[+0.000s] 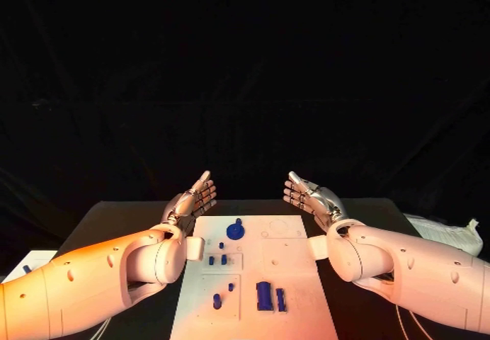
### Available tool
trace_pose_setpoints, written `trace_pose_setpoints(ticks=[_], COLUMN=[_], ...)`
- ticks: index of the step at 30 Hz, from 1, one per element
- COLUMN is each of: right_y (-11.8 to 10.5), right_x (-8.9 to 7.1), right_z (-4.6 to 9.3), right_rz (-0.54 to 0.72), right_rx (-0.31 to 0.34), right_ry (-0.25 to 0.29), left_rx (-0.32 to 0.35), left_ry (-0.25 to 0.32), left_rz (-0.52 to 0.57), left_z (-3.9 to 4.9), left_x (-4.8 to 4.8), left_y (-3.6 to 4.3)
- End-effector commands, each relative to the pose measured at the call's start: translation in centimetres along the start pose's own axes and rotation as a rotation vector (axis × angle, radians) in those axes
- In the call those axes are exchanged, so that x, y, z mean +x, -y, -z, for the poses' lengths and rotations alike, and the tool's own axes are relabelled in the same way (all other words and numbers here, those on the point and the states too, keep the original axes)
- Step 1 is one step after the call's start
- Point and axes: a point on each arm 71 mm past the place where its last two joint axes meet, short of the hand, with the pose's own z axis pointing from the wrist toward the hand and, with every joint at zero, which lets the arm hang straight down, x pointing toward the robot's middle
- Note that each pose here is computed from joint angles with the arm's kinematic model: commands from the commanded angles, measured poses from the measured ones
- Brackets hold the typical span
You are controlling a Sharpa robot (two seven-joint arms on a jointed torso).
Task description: Assemble the parts on the task board
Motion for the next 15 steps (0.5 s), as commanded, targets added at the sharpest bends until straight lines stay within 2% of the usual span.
trace_pose_setpoints(ticks=[1, 7, 15], right_y=[-0.53, -0.76, -0.77], right_x=[-0.32, 0.13, 0.15], right_z=[0.72, 1.30, 1.32], right_rz=[-0.016, -0.023, -0.023], right_rx=[-0.028, -0.027, -0.027], right_ry=[0.151, 0.174, 0.175], left_rx=[0.080, 0.099, 0.101], left_ry=[0.109, 0.135, 0.137], left_rz=[-0.110, -0.134, -0.136], left_z=[0.70, 1.33, 1.38], left_x=[0.04, 0.54, 0.58], left_y=[0.65, 0.93, 0.95])
